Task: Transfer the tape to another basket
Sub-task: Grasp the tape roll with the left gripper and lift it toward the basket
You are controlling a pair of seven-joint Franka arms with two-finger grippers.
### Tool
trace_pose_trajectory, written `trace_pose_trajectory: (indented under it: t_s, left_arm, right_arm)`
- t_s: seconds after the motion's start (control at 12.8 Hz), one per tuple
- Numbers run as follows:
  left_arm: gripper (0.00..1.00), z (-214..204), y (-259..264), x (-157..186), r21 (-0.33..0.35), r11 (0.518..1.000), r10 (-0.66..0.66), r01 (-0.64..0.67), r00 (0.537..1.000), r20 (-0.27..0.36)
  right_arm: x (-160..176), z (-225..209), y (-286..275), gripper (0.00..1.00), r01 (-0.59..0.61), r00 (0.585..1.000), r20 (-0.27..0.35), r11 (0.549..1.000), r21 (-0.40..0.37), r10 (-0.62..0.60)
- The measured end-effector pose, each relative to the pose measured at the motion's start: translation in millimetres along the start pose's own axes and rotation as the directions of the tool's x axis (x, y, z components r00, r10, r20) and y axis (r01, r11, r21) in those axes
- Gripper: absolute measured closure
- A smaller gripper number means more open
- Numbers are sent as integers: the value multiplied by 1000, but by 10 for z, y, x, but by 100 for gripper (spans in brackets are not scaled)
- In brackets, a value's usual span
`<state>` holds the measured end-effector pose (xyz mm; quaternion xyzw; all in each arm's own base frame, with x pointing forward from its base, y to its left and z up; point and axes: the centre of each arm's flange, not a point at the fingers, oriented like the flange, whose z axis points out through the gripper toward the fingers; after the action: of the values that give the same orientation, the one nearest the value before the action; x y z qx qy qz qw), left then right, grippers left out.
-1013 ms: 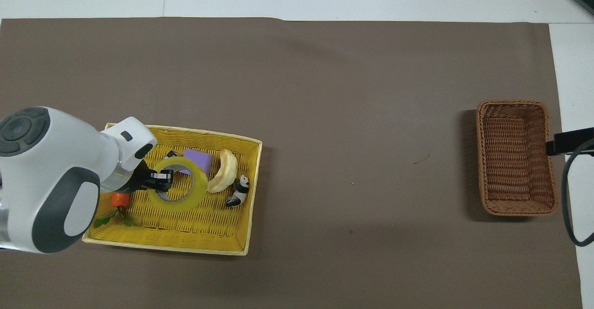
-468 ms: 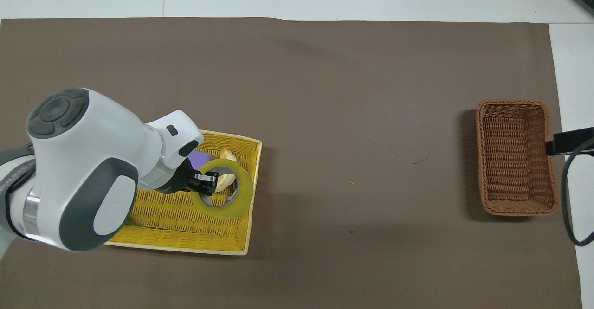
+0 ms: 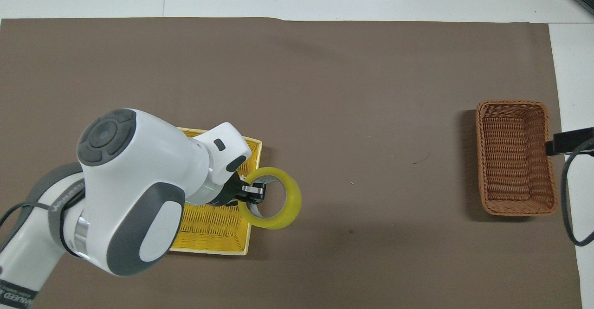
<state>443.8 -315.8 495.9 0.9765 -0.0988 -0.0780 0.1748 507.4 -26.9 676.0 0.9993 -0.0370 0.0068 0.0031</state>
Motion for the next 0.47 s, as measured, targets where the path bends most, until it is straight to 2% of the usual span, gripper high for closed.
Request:
trace_pose_trajectory:
  t_s: [0.31, 0.47]
  left_arm:
    - [78, 60, 497, -110, -118, 993, 23, -28, 999, -45]
    - [78, 72, 715, -156, -171, 985, -19, 5, 997, -78]
  right_arm:
    - [0, 0, 0, 0, 0, 1000, 0, 1000, 0, 0]
    - [0, 0, 0, 0, 0, 1000, 0, 1000, 0, 0]
